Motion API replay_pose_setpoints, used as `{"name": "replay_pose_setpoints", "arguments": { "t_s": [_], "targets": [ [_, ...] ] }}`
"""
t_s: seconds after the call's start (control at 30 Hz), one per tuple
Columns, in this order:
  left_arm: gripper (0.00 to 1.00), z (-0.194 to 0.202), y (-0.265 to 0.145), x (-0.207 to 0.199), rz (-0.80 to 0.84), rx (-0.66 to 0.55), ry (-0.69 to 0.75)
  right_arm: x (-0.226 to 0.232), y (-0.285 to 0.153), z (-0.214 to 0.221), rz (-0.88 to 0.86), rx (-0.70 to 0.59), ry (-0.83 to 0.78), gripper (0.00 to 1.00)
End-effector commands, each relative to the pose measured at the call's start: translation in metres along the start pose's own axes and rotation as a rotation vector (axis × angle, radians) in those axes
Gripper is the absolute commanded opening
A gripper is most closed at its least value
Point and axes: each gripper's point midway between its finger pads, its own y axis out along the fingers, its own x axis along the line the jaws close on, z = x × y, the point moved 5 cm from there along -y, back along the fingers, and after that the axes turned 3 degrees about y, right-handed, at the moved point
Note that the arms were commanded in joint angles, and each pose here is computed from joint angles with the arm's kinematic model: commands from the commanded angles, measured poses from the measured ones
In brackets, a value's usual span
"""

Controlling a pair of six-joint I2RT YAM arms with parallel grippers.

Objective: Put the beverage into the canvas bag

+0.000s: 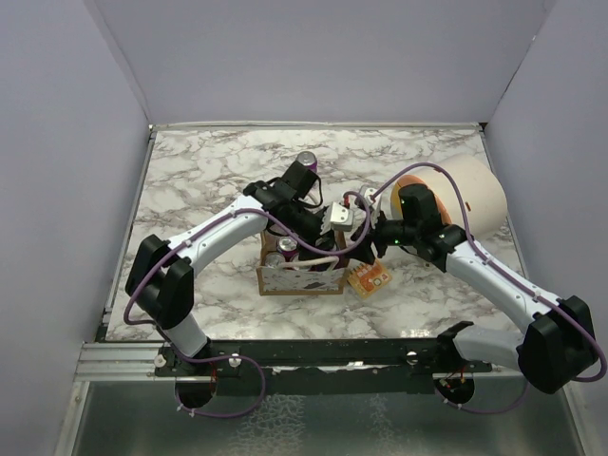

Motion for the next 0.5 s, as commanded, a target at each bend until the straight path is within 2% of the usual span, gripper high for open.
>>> {"name": "replay_pose_setpoints", "arguments": {
  "t_s": [0.0, 0.23, 0.47],
  "targets": [
    [0.00, -0.001, 0.006, 0.001, 0.029, -0.006, 0.067, 0.002, -0.002, 0.005, -0.022, -0.002, -0.017, 0.52],
    [0.00, 0.005, 0.011, 0.003, 0.050, 0.013, 0.082, 0.001, -0.001, 0.006, -0.019, 0.000, -0.020, 0.51],
    [0.05, 0.017, 0.019, -0.005, 0.094, 0.003, 0.090, 0.000, -0.001, 0.007, -0.016, 0.003, -0.020, 0.51]
  ]
}}
